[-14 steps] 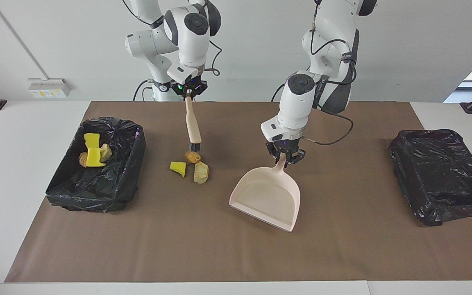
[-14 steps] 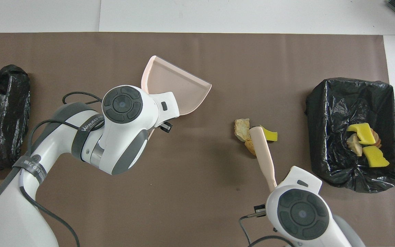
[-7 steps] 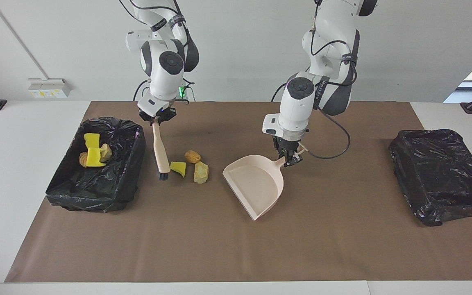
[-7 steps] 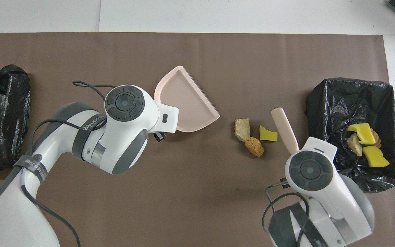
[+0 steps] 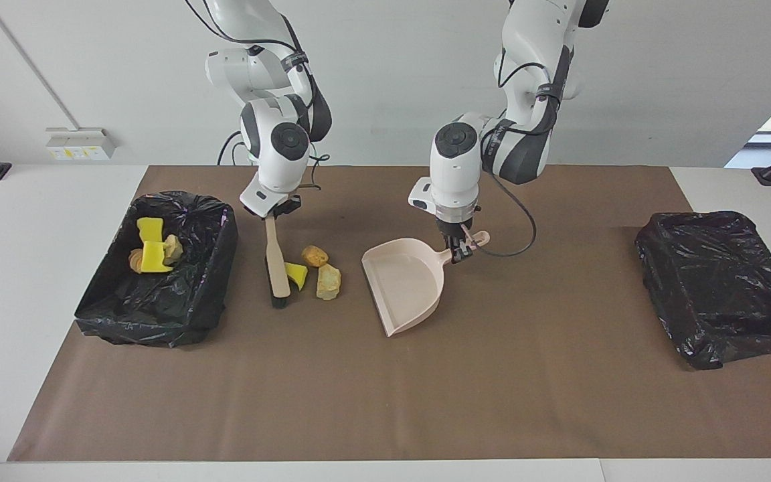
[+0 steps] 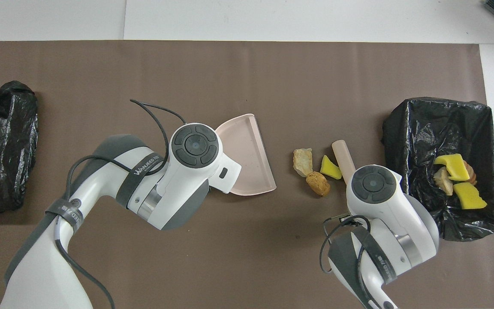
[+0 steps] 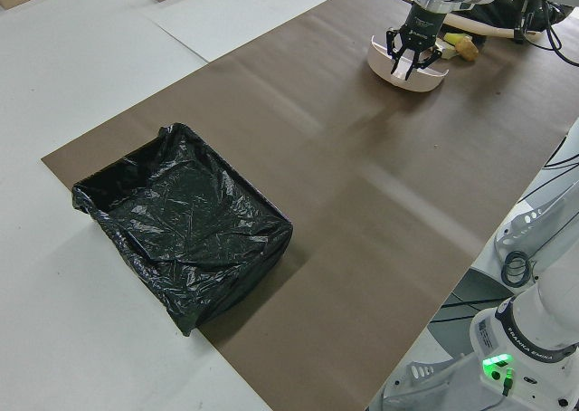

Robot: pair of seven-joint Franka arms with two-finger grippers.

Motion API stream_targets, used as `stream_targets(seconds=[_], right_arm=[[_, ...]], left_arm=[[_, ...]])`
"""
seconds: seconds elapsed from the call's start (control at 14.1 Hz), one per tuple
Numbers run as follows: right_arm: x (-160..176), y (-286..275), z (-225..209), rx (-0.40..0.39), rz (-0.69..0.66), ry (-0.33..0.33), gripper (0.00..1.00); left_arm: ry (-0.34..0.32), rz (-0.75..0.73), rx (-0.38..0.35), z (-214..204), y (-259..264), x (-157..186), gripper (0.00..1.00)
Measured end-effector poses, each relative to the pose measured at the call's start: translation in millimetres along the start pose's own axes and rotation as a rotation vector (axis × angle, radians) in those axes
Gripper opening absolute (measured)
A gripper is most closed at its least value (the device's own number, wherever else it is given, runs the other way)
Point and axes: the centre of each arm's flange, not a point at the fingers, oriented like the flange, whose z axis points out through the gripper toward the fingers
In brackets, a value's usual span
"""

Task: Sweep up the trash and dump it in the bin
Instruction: 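Move the brush behind the crumbs and sponge with the right gripper, then brush the crumbs and sponge into the dustpan held by the left gripper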

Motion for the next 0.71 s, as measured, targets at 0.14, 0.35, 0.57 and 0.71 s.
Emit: stream_targets(seconds=[0.14, 0.35, 0.57, 0.71], right_arm=[[2.3, -20.0, -2.2, 0.085, 0.013, -0.018, 0.26], [8.0, -47.3, -16.2, 0.204, 0.029, -0.027, 0.26], [6.9, -77.5, -24.0, 0.246, -0.001, -0.033, 0.26], [5.8, -100.1, -34.0, 0.319, -0.004, -0.042, 0.26]], left_arm=[[-0.022, 0.009, -0.017, 3.8, 2.6, -1.9, 0.33], [-0.043, 0.025, -0.034, 9.9, 5.3, -4.9, 0.33], [-0.044, 0.030, -0.035, 10.2, 6.4, -4.3, 0.33], [-0.044, 0.033, -0.035, 11.3, 7.4, -4.4, 0.33]])
